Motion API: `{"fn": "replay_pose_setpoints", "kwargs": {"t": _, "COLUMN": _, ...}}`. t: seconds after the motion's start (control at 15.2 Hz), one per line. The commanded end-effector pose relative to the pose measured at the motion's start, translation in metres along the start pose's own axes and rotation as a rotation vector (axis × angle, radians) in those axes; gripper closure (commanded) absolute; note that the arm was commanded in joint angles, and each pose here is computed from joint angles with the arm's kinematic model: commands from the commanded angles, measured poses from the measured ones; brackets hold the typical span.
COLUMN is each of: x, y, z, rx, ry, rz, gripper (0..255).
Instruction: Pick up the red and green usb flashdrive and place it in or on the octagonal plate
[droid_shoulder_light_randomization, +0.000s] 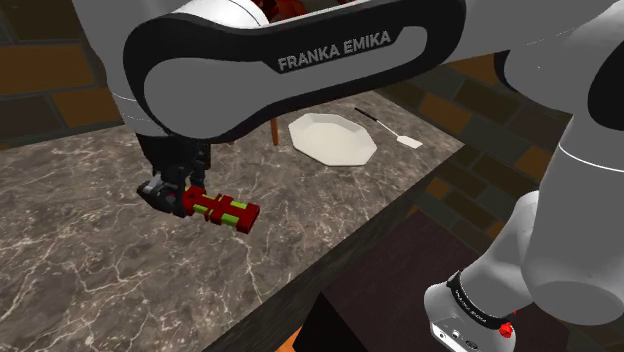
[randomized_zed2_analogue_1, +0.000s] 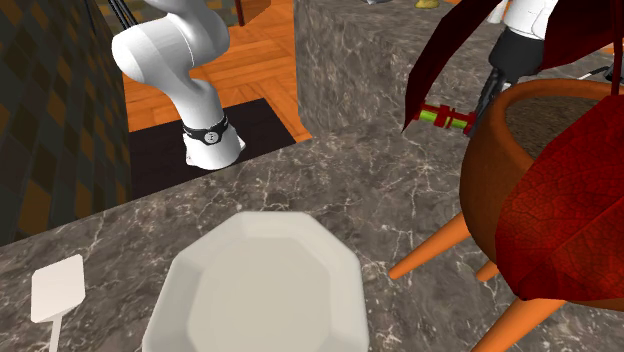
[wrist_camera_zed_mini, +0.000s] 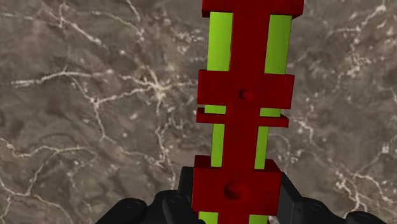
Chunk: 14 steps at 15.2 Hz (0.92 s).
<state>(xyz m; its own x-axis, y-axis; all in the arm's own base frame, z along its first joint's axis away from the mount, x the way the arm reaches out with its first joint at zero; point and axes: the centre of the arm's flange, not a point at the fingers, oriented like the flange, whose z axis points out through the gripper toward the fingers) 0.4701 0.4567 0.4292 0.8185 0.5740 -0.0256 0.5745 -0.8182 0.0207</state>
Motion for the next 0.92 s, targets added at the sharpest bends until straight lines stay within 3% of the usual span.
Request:
{"fn": "replay_pose_setpoints", "kwargs": {"t": 0.0, "x": -0.001, "y": -0.001, "z": -0.011, "rx": 0.0, "ry": 0.0, "rz": 0.0, "gripper": 255}}
{"fn": "replay_pose_setpoints", "kwargs": {"t": 0.2, "x": -0.001, "y": 0.0, "z": -0.026, "rx": 0.0, "ry": 0.0, "rz": 0.0, "gripper": 255}}
{"fn": "replay_pose_setpoints", "kwargs": {"t": 0.86, "x": -0.051, "y": 0.122, "z": -0.027, "rx": 0.0, "ry": 0.0, "rz": 0.0, "gripper": 255}}
